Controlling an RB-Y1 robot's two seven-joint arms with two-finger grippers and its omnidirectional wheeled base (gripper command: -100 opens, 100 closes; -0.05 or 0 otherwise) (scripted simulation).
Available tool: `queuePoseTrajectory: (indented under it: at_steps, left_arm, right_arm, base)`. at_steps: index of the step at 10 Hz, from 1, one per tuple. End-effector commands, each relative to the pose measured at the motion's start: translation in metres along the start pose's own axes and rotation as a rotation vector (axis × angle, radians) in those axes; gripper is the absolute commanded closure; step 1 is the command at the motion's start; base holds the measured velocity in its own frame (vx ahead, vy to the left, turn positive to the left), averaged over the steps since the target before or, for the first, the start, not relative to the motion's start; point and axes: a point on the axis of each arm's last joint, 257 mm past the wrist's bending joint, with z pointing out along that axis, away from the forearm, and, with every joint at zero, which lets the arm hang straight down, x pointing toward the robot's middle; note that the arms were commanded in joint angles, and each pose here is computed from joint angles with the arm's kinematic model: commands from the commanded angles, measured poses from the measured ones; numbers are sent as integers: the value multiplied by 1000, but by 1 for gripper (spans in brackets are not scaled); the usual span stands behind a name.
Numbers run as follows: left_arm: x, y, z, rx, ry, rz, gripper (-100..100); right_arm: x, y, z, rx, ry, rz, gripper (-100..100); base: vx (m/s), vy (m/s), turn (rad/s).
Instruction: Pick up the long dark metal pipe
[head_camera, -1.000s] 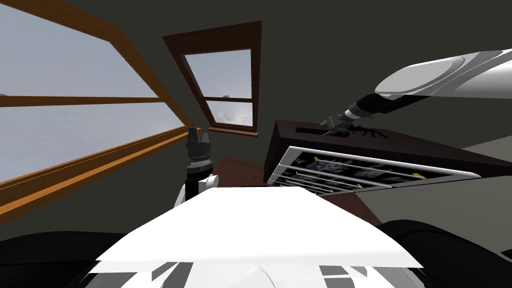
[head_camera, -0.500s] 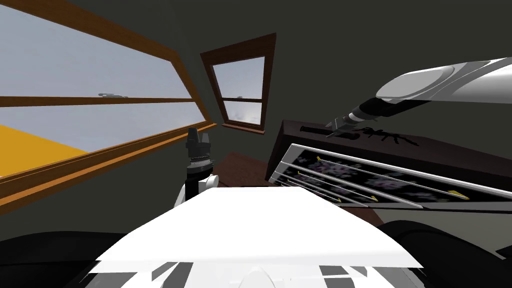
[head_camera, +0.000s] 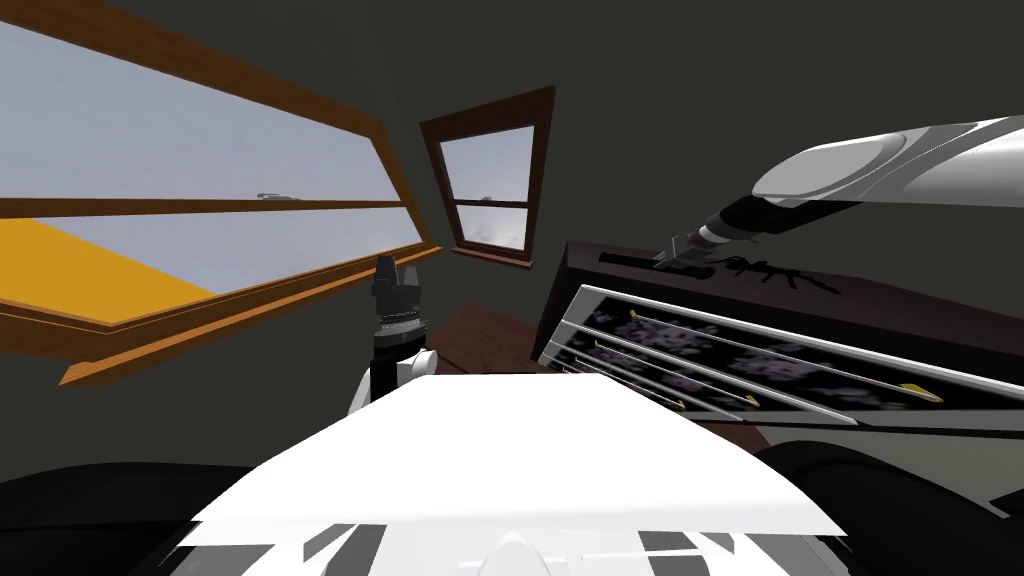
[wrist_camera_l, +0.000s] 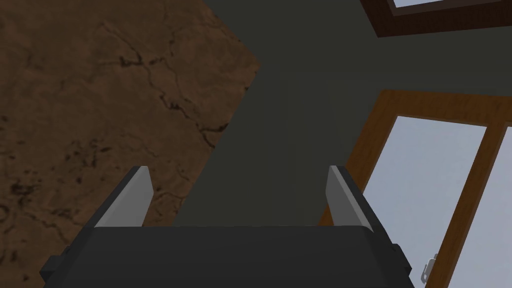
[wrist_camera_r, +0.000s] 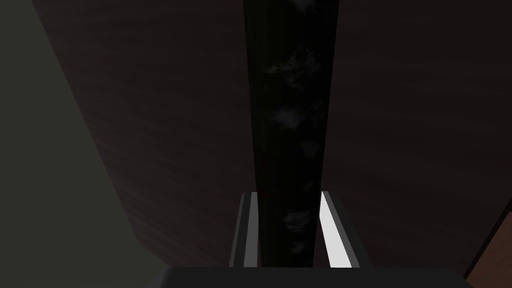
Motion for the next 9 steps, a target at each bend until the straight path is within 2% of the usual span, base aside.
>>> queuePoseTrajectory:
  at_steps: [1, 2, 3, 4, 6, 9]
  left_arm:
    - [0, 0, 0, 0, 0, 0, 0]
    - [0, 0, 0, 0, 0, 0, 0]
    - [0, 0, 0, 0, 0, 0, 0]
    - [0, 0, 0, 0, 0, 0, 0]
    - [0, 0, 0, 0, 0, 0, 0]
    - [0, 0, 0, 0, 0, 0, 0]
  right_arm:
    - [0, 0, 0, 0, 0, 0, 100]
    - [0, 0, 0, 0, 0, 0, 100]
    - [0, 0, 0, 0, 0, 0, 0]
    - [-3, 1, 1, -5, -7, -12, 100]
    - [-20, 3, -3, -11, -42, -66, 100]
    - [-44, 7, -11, -17, -92, -150, 100]
  base:
    - [0, 0, 0]
    - [0, 0, 0]
    - [0, 0, 0]
    - [80, 12, -260]
    - [174, 30, -403]
    - [163, 88, -289]
